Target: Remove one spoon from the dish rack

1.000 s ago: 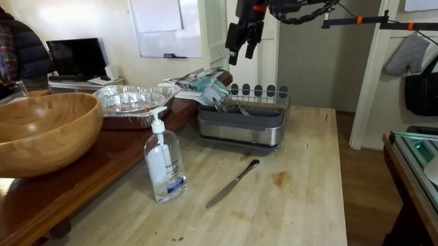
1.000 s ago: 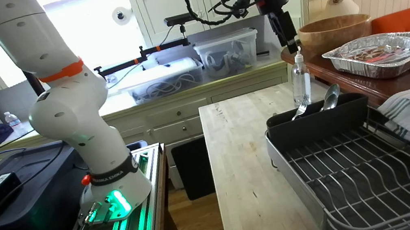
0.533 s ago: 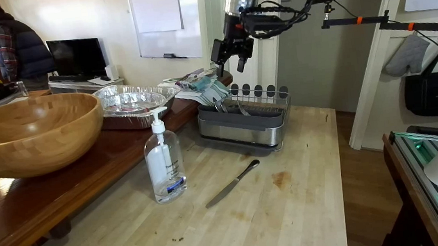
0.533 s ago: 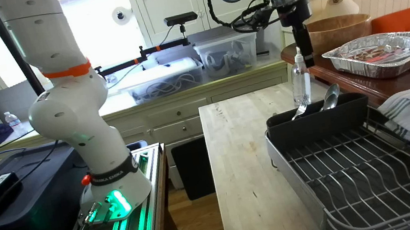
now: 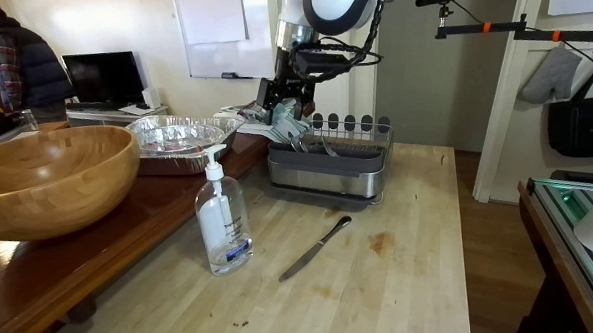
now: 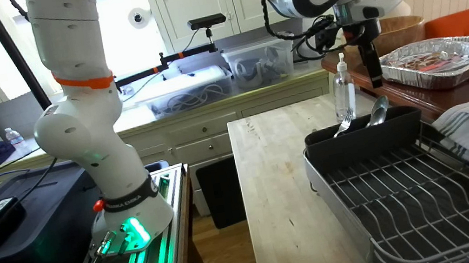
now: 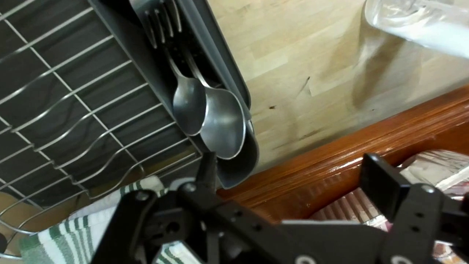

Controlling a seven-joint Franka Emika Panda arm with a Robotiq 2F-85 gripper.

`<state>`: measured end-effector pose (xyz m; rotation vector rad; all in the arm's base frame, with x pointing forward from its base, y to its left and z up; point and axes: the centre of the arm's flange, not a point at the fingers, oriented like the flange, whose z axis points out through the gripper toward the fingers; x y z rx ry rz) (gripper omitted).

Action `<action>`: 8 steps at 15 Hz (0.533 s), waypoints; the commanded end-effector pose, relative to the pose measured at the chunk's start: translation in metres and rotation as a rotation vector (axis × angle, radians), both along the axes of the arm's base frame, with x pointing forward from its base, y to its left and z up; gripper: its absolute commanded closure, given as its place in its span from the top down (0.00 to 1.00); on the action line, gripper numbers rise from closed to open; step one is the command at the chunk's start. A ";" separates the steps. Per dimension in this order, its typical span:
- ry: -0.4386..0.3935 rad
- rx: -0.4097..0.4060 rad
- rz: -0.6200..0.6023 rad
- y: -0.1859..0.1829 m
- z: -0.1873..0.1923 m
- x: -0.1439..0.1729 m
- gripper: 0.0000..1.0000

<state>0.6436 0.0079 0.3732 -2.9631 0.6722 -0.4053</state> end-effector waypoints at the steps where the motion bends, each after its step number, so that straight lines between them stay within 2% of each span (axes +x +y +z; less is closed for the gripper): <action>1: -0.026 0.013 -0.009 0.004 -0.020 0.026 1.00; 8: -0.011 0.010 -0.015 0.002 -0.025 0.029 1.00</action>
